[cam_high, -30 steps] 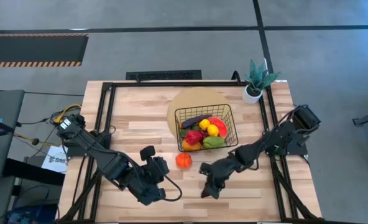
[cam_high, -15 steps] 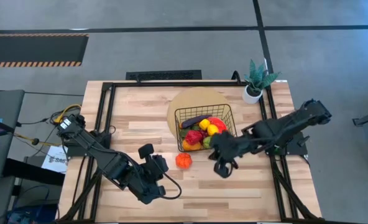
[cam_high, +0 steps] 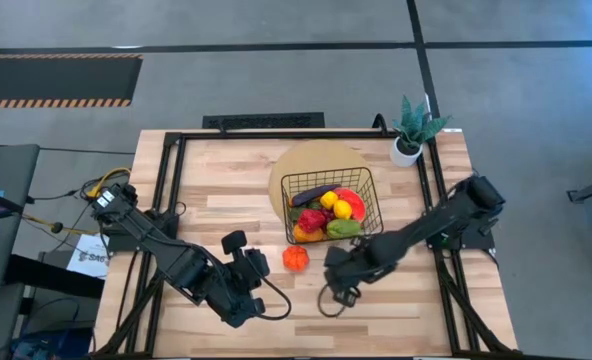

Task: Build produce basket
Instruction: Put the orange pumpkin into the wire basket

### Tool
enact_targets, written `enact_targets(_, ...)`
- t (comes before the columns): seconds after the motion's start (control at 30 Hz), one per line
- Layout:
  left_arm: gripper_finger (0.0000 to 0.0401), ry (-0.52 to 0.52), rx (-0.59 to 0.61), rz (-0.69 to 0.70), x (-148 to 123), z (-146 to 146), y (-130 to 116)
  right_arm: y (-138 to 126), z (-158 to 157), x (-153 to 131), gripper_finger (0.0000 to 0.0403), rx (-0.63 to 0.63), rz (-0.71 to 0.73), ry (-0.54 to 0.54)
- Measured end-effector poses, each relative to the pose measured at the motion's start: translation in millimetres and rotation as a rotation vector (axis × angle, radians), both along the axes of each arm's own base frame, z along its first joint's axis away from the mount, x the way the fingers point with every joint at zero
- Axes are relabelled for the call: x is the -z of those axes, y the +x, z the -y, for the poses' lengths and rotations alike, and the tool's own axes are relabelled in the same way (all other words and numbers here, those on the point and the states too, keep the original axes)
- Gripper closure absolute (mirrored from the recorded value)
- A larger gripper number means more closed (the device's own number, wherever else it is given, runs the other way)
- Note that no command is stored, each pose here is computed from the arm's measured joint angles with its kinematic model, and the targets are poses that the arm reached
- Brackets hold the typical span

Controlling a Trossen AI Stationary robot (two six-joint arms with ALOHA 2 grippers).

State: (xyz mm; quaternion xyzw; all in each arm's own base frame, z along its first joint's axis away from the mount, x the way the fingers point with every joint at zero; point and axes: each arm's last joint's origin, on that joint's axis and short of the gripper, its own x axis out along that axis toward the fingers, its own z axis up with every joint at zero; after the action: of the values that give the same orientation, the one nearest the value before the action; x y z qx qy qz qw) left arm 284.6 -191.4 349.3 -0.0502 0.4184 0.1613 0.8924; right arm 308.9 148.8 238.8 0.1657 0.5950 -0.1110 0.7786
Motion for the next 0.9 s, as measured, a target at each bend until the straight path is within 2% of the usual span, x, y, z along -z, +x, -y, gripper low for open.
enact_targets(0.3, 0.0401, -0.014, -0.014, 0.004, 0, 0, 0, 35, 33, 30, 0.0401, -0.033, -0.008, -0.063)
enact_targets(0.7, 0.0401, -0.031, -0.008, -0.008, 0, 1, -1, 54, 92, 22, 0.0402, -0.030, 0.077, -0.142)
enact_targets(0.9, 0.0401, -0.036, -0.004, -0.021, 1, 1, -1, 59, 108, 19, 0.0402, -0.013, 0.109, -0.129)
